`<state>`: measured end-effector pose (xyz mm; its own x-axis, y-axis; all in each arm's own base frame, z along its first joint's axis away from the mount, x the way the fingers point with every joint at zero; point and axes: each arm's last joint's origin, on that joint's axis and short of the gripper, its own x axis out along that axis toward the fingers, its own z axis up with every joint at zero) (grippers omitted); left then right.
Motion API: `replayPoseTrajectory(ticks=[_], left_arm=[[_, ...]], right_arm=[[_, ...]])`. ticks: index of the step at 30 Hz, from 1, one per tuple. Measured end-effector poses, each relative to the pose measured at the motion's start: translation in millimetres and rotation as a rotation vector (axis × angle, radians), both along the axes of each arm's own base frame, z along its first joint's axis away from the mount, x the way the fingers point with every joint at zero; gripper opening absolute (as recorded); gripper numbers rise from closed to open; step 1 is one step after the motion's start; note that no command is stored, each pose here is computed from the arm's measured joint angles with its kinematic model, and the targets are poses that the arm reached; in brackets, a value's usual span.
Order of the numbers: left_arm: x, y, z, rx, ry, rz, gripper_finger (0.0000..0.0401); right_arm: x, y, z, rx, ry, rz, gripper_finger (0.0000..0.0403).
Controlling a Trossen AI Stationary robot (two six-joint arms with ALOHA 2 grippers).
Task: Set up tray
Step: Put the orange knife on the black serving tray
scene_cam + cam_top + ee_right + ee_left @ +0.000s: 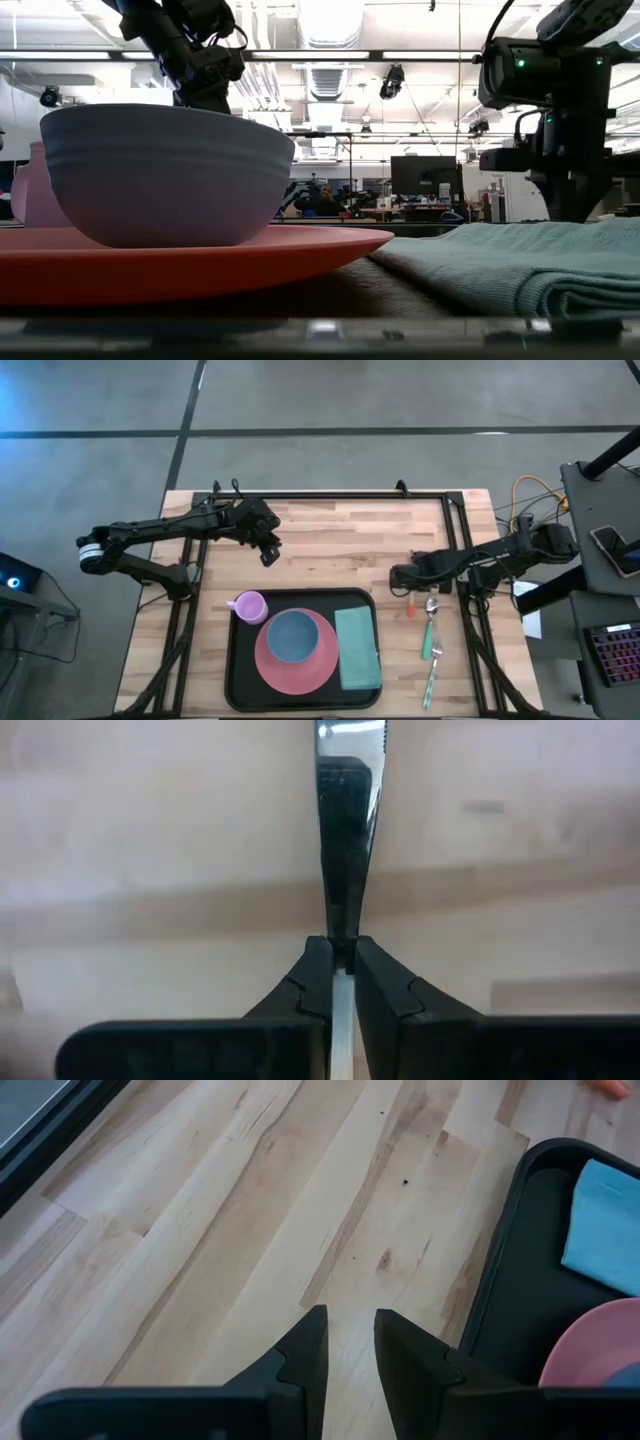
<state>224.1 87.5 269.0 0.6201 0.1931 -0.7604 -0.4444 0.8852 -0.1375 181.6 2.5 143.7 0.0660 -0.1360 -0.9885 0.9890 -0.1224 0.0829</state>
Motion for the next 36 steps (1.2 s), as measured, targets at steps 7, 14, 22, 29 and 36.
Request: replayPoseTrajectory(ticks=[7, 14, 22, 29, 36], left_arm=[[0, 0, 0, 0.000, -0.001, 0.000, 0.0066], [0, 0, 0, 0.001, -0.001, 0.000, 0.0066], [0, 0, 0, 0.001, -0.001, 0.000, 0.0066], [0, 0, 0, 0.001, -0.001, 0.000, 0.0066], [0, 0, 0, 0.001, -0.001, 0.000, 0.0066]], right_arm=[[7, 1, 9, 0.003, -0.033, 0.015, 0.0014], [8, 1, 9, 0.014, -0.039, 0.017, 0.0014], [17, 4, 22, 0.096, -0.094, 0.090, 0.0013], [40, 14, 58, 0.154, -0.233, 0.185, 0.0013], [52, 23, 71, 0.172, -0.304, 0.168, 0.0013]])
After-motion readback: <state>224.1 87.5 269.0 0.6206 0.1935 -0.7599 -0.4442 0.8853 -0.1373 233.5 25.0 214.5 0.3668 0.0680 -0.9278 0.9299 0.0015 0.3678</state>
